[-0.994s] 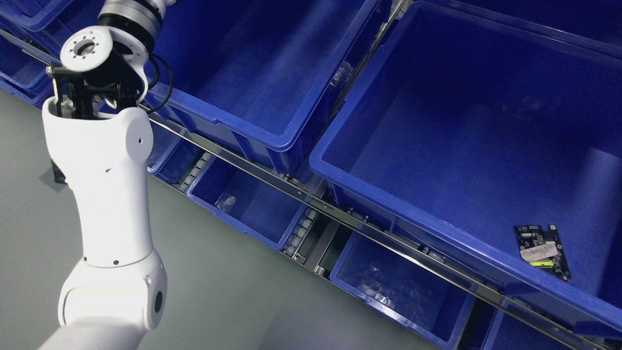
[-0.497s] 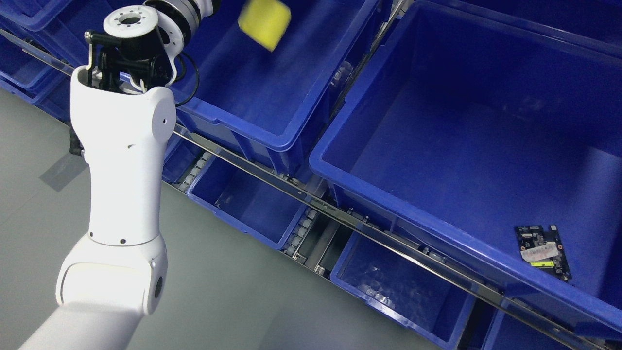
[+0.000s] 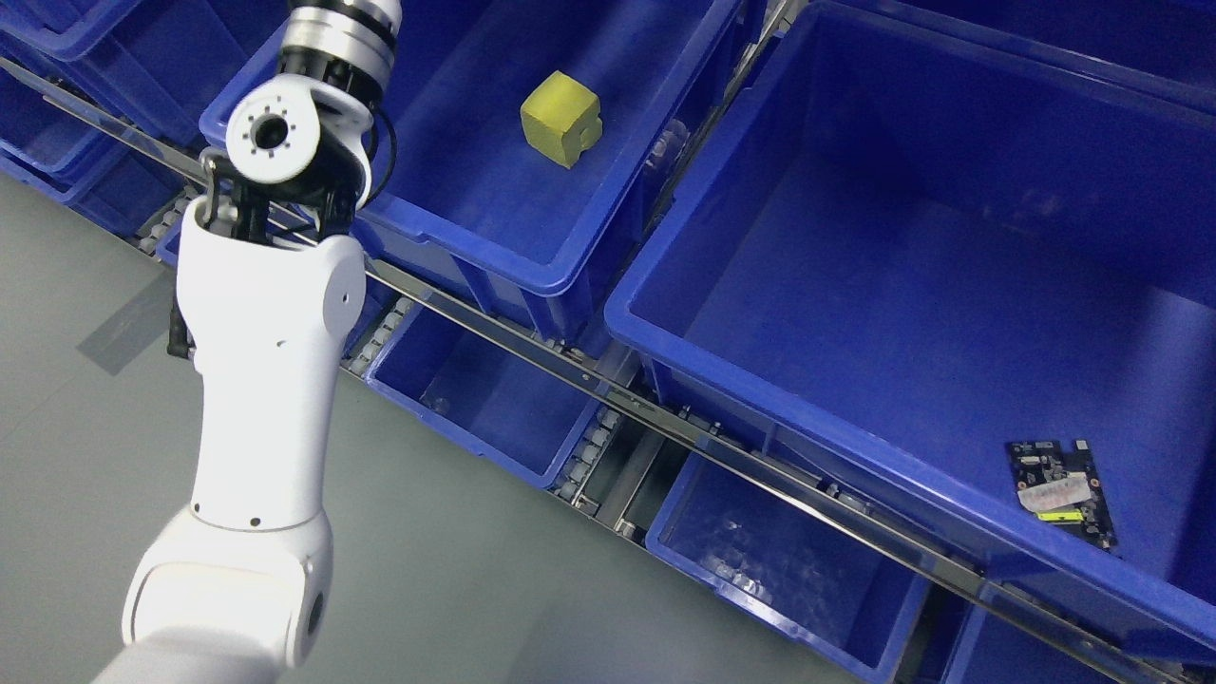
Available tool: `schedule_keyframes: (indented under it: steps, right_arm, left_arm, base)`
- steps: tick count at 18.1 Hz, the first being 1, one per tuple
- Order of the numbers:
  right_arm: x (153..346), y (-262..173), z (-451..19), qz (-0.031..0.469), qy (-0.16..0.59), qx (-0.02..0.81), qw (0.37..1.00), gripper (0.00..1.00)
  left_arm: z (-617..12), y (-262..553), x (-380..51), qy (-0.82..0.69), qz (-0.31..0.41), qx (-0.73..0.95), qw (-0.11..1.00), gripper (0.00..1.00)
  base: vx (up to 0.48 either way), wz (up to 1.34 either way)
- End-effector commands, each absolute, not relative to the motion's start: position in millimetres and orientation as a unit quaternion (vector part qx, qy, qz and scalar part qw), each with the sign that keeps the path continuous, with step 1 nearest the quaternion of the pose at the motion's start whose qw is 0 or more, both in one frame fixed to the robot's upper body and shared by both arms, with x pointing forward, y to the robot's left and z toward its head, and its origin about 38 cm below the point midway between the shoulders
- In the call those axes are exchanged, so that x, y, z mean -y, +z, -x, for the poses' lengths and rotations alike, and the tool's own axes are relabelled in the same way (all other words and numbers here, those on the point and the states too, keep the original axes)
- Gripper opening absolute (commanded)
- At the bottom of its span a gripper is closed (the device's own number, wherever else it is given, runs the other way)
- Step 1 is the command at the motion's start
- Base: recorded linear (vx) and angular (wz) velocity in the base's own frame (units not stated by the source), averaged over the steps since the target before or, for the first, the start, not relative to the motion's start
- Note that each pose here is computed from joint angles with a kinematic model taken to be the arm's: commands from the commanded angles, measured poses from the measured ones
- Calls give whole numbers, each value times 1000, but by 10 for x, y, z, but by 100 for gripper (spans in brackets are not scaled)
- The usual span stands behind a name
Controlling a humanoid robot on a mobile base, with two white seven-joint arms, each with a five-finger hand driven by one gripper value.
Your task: Move yellow foam block to right shelf middle
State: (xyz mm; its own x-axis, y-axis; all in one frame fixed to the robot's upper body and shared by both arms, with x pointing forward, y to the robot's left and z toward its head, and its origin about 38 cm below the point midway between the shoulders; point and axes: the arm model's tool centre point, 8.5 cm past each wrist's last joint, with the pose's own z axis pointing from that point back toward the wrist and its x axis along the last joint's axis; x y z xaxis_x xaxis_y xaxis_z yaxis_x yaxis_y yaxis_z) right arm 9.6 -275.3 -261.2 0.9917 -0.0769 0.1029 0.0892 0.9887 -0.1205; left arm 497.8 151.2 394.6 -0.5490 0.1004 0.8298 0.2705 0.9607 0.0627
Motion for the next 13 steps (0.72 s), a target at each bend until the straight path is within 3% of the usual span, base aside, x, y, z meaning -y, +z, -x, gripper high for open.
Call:
schedule_keyframes:
  steps: [1,7,13]
  right_arm:
    - [2870,-2601,-146,71,-39,57,995,100]
    - [2870,-2601,-146,71,-39,57,995,100]
    - [2870,-2601,-146,71,-40,57,995,100]
  left_arm:
    - [-4506,3434,-1802,-60,105,901,416,100]
    - [-4230,2766,-1928,-69,106,900,417,100]
    - [-4313,2710,-1997,-51,101,879,463,100]
  base:
    - [0,0]
    - [0,0]
    - [0,0]
